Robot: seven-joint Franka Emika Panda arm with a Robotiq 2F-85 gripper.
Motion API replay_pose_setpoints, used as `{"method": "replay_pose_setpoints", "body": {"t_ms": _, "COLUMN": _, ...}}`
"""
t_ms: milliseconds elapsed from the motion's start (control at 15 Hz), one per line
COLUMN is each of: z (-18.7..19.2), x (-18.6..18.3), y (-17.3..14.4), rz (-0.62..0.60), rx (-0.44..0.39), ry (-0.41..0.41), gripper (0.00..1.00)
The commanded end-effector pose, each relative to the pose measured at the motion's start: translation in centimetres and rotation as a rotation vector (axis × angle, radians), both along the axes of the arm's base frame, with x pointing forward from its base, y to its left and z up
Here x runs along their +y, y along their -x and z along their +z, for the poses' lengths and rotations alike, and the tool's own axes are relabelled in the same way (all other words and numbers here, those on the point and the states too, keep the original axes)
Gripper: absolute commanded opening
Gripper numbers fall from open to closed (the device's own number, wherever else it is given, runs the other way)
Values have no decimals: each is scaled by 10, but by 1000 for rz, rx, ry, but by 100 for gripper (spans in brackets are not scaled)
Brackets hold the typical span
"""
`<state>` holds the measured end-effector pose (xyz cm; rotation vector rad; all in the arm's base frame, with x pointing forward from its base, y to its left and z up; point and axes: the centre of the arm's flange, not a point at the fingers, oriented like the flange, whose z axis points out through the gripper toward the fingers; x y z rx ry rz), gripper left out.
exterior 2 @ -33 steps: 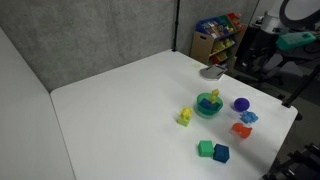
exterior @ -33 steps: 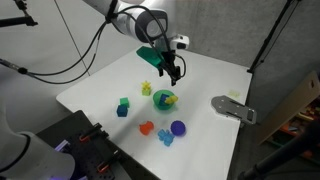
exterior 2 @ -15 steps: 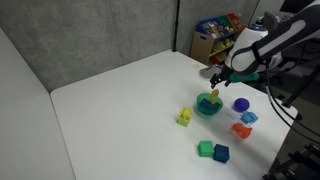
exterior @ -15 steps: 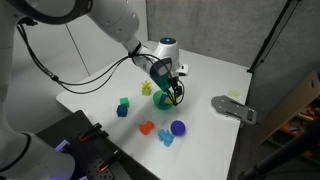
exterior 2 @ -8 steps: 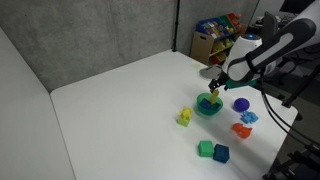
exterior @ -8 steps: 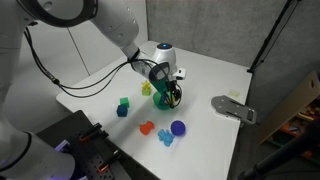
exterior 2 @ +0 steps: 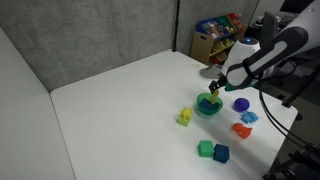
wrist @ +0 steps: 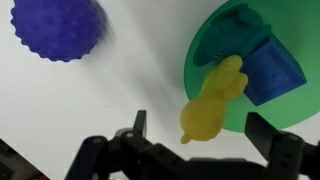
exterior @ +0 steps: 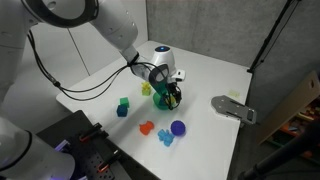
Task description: Remove the yellow toy from the bowl
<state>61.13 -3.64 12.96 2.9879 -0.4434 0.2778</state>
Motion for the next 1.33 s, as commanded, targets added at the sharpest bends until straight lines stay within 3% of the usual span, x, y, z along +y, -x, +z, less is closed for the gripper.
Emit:
{"method": "replay_pose_setpoints", "body": {"t_ms": 0, "z": -6, "x": 1, "y": -8, "rz": -18, "rx": -20, "ry": 33, "gripper": 73}}
{"method": "replay_pose_setpoints", "body": {"t_ms": 267, "z": -8, "x": 2, "y": -8, "rz": -24, "rx": -33, "ry": 47, "gripper": 38}}
{"method": "replay_pose_setpoints", "body": {"t_ms": 467, "z": -1, "x": 3, "y": -8, "rz": -30, "rx": -45, "ry": 35, "gripper": 18}}
{"method": "replay_pose_setpoints", "body": {"t_ms": 733, "z": 23, "x": 2, "y": -11, "rz": -35, "rx": -68, "ry": 31, "gripper": 12}}
{"method": "replay_pose_setpoints", "body": {"t_ms": 1267, "z": 81, "x": -25, "y": -23, "rz": -72, "rx": -140, "ry": 89, "gripper": 11}}
